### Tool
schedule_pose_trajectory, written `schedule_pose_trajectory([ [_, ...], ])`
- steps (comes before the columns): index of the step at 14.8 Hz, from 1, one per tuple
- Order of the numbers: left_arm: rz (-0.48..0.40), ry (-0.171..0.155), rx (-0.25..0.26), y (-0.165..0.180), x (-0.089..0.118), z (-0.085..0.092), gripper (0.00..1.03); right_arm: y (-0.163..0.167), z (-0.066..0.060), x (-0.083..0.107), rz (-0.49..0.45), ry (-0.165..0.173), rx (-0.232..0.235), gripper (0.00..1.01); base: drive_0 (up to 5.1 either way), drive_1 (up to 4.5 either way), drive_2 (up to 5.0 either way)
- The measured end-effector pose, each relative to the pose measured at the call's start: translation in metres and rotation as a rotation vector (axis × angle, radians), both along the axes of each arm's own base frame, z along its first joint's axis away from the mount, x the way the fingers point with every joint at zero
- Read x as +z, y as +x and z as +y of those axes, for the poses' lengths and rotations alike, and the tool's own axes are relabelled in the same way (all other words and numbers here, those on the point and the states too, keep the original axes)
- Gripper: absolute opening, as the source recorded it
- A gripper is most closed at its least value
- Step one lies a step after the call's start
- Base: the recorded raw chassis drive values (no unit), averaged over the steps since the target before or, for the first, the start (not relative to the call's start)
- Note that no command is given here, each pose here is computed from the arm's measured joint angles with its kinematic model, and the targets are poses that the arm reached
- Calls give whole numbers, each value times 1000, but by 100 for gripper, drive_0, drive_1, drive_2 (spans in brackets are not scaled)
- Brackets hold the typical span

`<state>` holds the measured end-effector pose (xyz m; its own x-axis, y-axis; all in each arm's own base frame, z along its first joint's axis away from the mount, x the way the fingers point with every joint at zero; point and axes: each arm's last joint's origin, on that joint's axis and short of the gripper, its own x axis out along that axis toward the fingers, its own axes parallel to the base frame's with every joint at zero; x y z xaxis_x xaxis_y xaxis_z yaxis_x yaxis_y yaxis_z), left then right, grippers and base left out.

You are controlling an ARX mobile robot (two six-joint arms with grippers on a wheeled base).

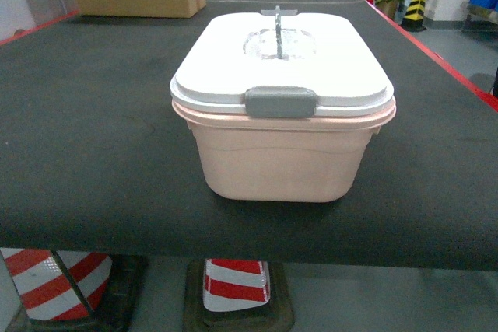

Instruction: Pick capacitor and pack into box

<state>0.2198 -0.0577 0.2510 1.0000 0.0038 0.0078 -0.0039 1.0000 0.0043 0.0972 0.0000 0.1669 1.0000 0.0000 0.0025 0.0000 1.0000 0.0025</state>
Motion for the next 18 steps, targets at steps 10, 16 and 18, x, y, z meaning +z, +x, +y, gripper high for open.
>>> schedule_pose_trajectory([
  [10,19,-1,14,-77,-69,58,2,0,0,0,0,0,-1,98,0,0,0],
  [16,3,-3,-7,-96,-81,57,2,0,0,0,0,0,0,98,0,0,0],
  [18,-10,-3,-6,-101,-80,57,2,0,0,0,0,0,0,98,0,0,0],
])
